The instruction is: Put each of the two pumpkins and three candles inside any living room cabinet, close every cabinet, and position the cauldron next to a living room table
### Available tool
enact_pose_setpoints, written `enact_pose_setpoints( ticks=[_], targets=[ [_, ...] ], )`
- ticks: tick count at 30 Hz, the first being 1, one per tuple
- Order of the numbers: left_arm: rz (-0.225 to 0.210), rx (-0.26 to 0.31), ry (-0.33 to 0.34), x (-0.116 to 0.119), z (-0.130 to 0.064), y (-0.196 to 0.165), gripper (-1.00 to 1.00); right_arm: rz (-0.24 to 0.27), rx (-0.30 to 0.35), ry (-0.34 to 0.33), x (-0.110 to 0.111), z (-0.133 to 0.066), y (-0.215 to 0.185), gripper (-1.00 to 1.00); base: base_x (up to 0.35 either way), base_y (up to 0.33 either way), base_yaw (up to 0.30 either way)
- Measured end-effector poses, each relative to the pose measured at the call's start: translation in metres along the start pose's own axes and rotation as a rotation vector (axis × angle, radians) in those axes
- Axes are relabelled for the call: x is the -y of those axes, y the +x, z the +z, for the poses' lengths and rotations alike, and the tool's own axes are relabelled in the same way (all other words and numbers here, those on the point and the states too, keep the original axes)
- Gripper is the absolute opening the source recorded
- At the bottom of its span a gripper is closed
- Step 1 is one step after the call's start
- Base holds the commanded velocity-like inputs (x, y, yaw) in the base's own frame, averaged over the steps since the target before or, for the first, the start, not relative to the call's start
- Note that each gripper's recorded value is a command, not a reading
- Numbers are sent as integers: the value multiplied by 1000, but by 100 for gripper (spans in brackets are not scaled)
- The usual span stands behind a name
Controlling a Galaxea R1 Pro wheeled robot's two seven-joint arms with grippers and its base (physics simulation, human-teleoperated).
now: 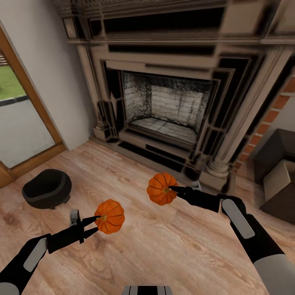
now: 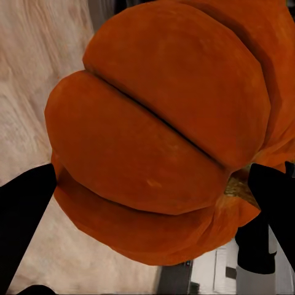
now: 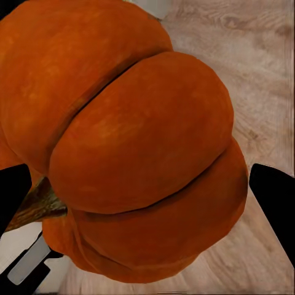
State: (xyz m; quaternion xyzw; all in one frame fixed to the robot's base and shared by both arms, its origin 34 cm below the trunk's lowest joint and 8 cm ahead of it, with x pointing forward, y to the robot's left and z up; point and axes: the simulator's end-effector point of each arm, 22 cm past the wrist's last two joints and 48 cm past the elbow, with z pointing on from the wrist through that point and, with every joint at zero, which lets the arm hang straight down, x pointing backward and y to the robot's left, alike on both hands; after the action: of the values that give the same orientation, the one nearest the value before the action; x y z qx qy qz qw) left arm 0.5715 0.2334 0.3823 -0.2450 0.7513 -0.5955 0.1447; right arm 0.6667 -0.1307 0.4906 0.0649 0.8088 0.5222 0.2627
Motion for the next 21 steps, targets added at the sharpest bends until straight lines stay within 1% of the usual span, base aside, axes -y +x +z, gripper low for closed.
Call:
enact_pose_setpoints(
  ticks=[4, 6, 17, 21],
  targets=[
    [-1, 2, 3, 1, 0, 0, -100, 1, 0, 0, 0, 0, 0, -100, -285, -133, -256],
    [0, 4, 4, 1, 0, -1, -100, 0, 0, 0, 0, 0, 0, -100, -152, -81, -261],
    [-2, 9, 16, 4, -1, -2, -100, 0, 2, -4, -1, -1, -1, -100, -16, -8, -262],
    [9, 13, 27, 13, -3, -4, -100, -4, 8, -6, -6, -4, -3, -100, 0, 0, -245]
  ],
)
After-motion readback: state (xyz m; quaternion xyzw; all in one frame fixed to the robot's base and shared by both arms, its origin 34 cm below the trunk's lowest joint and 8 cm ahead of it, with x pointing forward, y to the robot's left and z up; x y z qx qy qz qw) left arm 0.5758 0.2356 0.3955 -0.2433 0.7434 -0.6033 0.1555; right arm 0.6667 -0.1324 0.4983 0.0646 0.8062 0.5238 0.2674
